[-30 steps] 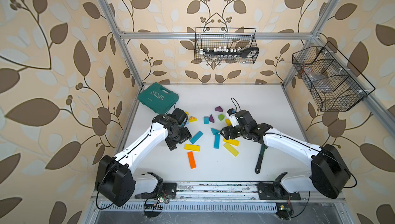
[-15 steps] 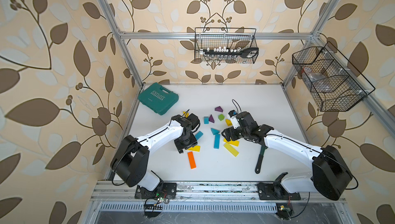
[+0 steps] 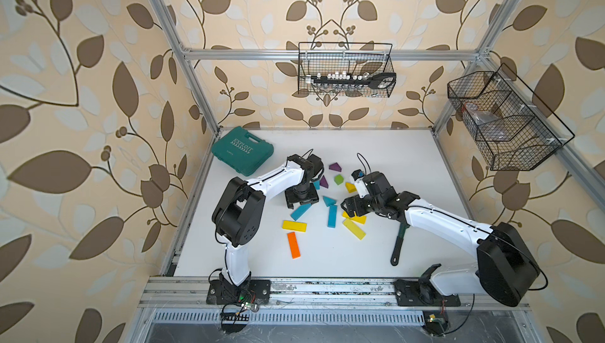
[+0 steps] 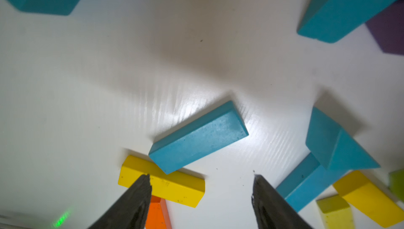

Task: Assemble a small pinwheel with building blocks
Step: Assemble the building block at the center of the board.

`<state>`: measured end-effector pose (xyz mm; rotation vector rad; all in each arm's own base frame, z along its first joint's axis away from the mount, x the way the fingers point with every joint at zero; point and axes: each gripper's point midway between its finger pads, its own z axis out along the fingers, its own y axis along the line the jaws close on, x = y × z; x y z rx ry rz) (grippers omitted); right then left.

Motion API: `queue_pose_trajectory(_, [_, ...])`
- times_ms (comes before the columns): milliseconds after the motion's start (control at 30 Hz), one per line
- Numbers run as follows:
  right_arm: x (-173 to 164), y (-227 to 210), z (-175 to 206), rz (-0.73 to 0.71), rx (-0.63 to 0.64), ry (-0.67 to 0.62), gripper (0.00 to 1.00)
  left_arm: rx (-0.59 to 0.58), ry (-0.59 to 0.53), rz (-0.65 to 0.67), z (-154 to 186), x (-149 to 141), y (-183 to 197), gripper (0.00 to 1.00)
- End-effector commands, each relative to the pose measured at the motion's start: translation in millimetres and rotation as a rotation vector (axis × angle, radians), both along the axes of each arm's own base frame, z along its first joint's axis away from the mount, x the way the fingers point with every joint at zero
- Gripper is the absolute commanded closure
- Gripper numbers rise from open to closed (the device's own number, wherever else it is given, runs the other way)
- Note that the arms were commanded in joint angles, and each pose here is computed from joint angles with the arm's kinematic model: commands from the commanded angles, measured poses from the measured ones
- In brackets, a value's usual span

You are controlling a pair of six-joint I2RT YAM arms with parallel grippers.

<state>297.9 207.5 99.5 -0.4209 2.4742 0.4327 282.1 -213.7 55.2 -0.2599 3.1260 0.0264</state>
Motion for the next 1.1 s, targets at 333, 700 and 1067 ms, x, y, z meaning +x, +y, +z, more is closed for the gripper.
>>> queue_pose_trajectory(333, [2,-12,-12,-0.033,0.001,0.023,0.08,0.117,0.14,-0.248,-26,-14,16,0.3])
queue_pose_trajectory(700, [4,-17,-13,-0.059,0.0,0.026,0.09,0.135,0.108,-0.181,-26,-10,45,0.6])
queue_pose_trajectory(1067, [5,-17,-14,-0.062,0.005,0.028,0.09,0.071,0.101,-0.066,-24,-4,50,0.66])
